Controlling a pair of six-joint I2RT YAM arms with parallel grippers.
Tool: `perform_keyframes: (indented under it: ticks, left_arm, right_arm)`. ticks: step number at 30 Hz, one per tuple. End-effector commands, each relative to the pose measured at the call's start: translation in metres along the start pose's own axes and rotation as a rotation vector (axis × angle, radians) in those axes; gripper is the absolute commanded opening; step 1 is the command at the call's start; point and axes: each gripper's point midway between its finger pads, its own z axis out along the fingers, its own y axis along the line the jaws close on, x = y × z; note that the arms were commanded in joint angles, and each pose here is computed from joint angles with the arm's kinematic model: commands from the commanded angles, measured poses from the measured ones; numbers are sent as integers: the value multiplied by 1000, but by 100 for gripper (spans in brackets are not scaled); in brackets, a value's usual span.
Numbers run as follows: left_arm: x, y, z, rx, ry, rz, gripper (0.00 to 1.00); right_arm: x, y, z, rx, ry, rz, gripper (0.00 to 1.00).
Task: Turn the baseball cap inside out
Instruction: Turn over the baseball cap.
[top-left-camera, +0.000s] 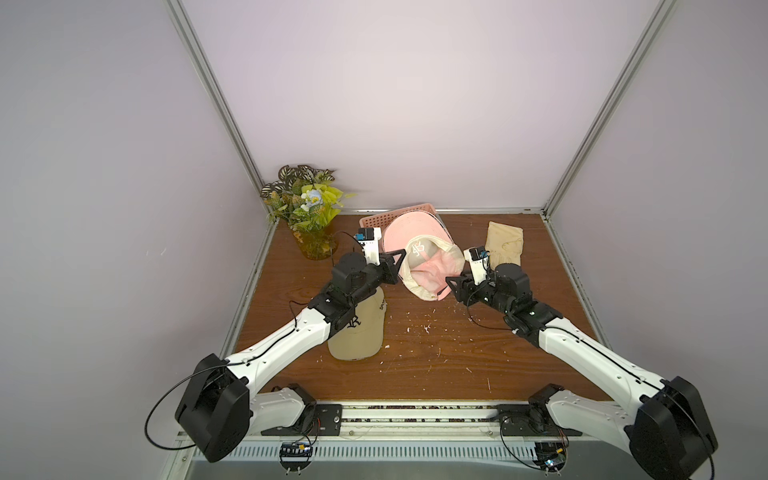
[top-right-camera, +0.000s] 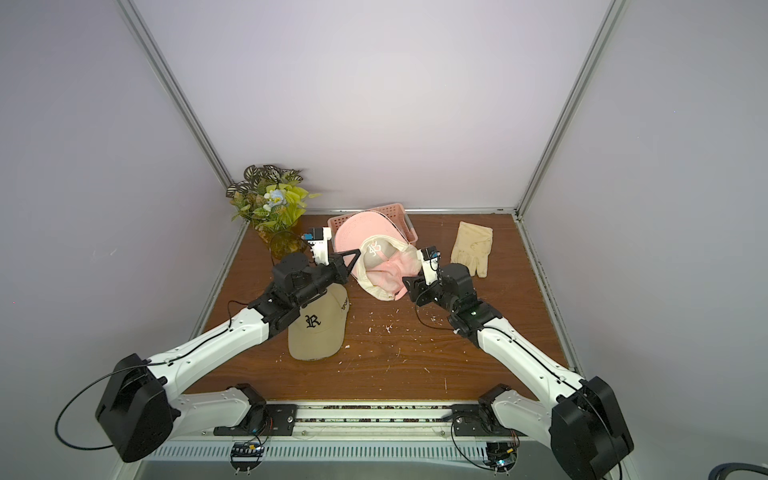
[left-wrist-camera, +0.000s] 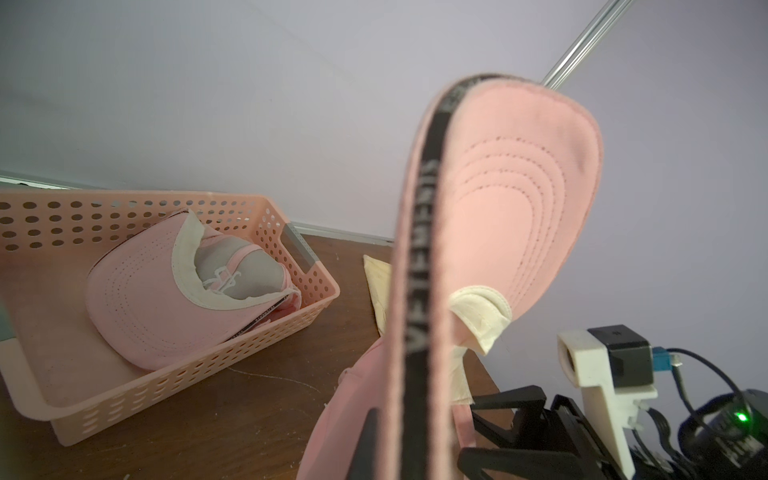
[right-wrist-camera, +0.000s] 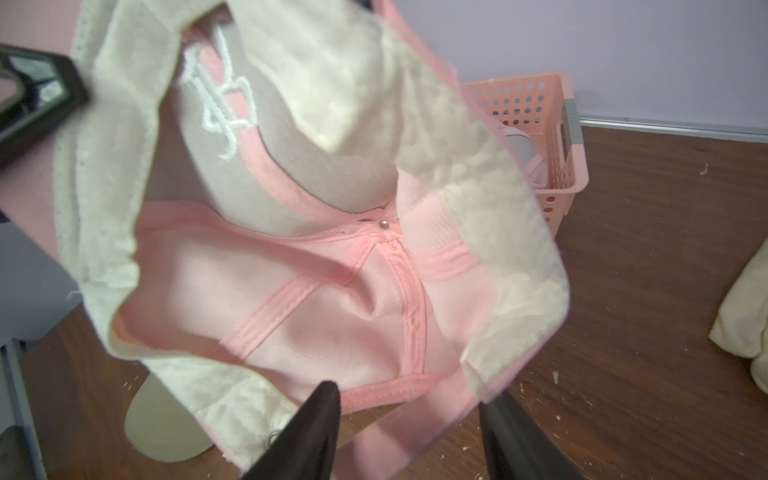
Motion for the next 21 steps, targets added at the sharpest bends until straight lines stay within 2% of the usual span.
perform_keyframes:
  ticks: [1,4,7,10,12,15,18,21]
  left_arm:
    - [-20,-26,-5,85,-25,45,0]
    - [-21,-24,-6,76,-30,44,0]
    - [-23,-23,-7,71,-40,45,0]
    - [-26,-28,-10,98,-66,37,0]
    - [-29,-29,-12,109,-89,25,0]
    - [-33,-26,-15,91,-116,19,0]
    - [-37,-22,-16,66,-135,19,0]
    - [-36,-20,-14,57,-138,17,0]
  right_arm:
    - [-23,20,-6,-97,-64,-70,59]
    - [-20,19,-5,-100,-54,-62,55]
    - [-17,15,-4,-85,-45,-25,41]
    - [-7,-12,2,63,-11,48,26]
    - [2,-30,5,163,36,86,20]
    - [16,-44,8,243,102,113,20]
    - [22,-49,6,272,117,130,23]
    - [18,-45,2,252,98,125,34]
